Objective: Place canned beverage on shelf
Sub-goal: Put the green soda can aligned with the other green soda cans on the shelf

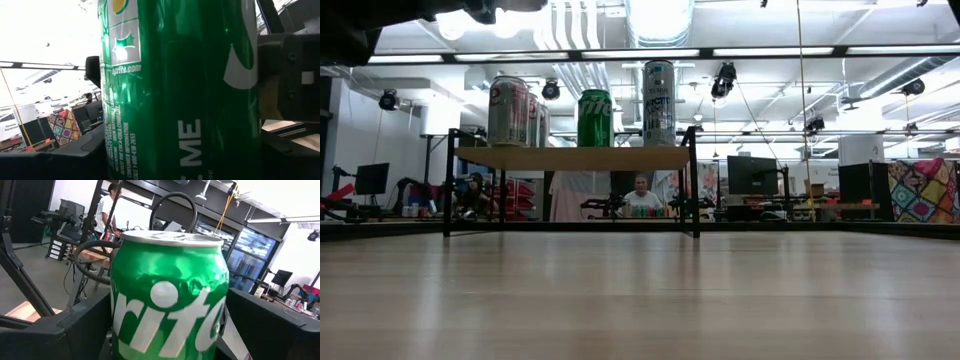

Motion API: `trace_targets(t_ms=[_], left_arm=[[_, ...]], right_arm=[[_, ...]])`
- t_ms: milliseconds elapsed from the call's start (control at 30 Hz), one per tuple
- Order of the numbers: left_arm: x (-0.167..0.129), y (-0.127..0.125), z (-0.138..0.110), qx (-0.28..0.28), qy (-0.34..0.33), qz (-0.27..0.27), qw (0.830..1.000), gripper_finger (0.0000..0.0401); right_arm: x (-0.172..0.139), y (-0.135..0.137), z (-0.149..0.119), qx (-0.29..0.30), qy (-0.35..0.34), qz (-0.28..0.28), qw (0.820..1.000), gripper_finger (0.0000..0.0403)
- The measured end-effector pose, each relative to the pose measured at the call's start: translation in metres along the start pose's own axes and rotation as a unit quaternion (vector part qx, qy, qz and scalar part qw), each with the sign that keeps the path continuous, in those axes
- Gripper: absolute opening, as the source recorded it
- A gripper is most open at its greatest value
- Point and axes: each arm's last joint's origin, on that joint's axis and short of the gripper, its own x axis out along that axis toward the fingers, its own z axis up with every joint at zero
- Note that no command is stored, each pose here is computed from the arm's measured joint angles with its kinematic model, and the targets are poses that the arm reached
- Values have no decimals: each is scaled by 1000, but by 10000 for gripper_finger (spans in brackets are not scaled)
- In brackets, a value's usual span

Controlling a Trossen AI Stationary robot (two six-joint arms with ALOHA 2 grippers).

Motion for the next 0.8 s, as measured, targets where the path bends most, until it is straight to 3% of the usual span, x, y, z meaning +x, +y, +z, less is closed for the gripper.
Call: trace_targets(t_ms=[200, 333, 433, 567, 800], left_arm=[[8, -3, -5, 10, 25, 17, 999, 280], [9, -5, -8, 15, 31, 17, 999, 280], [10, -5, -8, 16, 34, 28, 999, 304], [9, -1, -5, 10, 30, 46, 998, 338], [6, 2, -3, 25, 39, 57, 997, 347]], right_arm=[[1, -4, -2, 0, -3, 8, 1000, 361], [1, -3, -2, -5, -2, 10, 1000, 318], [1, -3, -3, -5, 0, 11, 1000, 286], [1, -5, -5, -3, 7, 6, 1000, 287], [-3, -12, 6, 4, 23, -42, 999, 287]])
